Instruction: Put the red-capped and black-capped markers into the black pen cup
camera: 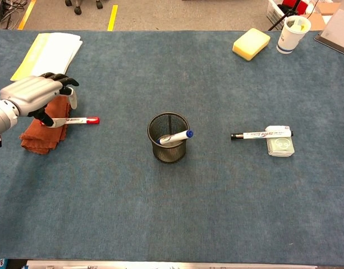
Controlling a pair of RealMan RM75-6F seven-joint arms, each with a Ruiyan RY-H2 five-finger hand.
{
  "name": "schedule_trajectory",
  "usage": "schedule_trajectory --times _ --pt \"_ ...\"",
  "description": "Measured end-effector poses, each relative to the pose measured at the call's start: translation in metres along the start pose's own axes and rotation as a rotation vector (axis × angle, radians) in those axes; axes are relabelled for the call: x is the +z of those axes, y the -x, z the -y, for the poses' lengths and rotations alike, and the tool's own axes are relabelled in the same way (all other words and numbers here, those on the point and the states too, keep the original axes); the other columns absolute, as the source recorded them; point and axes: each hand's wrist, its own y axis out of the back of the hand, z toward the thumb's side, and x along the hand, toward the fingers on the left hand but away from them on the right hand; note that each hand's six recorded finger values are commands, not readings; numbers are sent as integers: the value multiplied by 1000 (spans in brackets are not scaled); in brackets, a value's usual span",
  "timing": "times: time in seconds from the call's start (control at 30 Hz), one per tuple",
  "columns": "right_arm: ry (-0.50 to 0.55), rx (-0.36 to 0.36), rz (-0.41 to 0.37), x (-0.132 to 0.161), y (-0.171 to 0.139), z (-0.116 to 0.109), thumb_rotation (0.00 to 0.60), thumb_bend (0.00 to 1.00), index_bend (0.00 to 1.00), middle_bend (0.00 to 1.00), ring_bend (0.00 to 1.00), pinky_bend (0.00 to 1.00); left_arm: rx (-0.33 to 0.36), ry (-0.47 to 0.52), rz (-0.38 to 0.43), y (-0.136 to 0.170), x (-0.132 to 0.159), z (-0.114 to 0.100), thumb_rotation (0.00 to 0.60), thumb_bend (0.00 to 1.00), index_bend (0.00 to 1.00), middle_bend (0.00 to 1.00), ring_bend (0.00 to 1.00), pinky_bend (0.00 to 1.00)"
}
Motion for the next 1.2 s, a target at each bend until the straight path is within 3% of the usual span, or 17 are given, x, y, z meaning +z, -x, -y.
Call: schedule_trajectory --times 0.2,1.2 --pt "0 1 2 -1 0 0 600 303 319 180 0 81 -30 6 -19 -5 2 12 600 281 436 105 0 5" --pt "-1 -3 23 -9 -4 -2 600 304 320 180 0 81 -29 7 -34 -25 19 20 600 280 481 129 0 6"
